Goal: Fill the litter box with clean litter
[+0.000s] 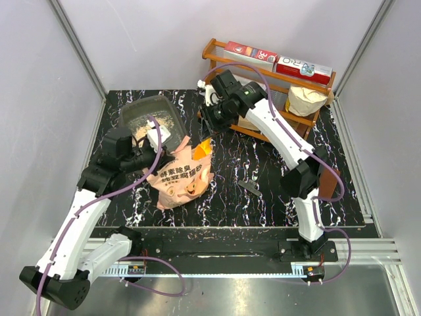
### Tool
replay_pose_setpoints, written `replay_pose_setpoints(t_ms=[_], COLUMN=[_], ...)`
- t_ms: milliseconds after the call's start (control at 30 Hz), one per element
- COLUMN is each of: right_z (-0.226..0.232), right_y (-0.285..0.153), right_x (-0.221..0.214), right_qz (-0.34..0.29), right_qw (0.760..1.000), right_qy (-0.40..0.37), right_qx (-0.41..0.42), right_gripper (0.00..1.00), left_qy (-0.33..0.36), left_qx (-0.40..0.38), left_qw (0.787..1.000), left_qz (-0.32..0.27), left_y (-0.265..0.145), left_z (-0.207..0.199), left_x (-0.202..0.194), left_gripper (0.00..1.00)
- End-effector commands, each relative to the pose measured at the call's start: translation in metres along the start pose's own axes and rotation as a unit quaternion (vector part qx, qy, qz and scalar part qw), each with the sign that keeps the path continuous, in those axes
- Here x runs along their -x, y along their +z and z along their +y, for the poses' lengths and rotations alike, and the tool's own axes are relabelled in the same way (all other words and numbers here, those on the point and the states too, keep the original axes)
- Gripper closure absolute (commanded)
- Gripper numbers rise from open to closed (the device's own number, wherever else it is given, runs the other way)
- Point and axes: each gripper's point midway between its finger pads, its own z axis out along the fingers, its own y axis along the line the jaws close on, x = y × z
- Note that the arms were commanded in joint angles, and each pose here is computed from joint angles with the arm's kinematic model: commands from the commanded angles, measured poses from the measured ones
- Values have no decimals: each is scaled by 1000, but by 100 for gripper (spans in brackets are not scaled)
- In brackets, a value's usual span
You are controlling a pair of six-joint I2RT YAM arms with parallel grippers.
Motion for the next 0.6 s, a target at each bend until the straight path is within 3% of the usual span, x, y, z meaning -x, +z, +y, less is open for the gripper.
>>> replay_pose_setpoints(t_ms=[0, 267, 433, 567], right_z=[-48, -51, -45, -25], right_y=[30, 84, 104, 117], right_x=[-7, -59, -73, -71], right_qz=[13, 108, 134, 141], right_qw=[995, 990, 986, 986], right_qy=[13, 48, 74, 94], right_qx=[-94, -82, -64, -3], right_gripper=[100, 100, 100, 100], left_qy=[83, 81, 54, 44], left_qx=[-2, -8, -11, -15], left_qw=[986, 988, 989, 989], left_qz=[-147, -131, -139, -141], left_y=[-18, -6, 3, 6], left_z=[-2, -3, 0, 1], left_x=[94, 84, 86, 91], left_gripper=[100, 100, 100, 100])
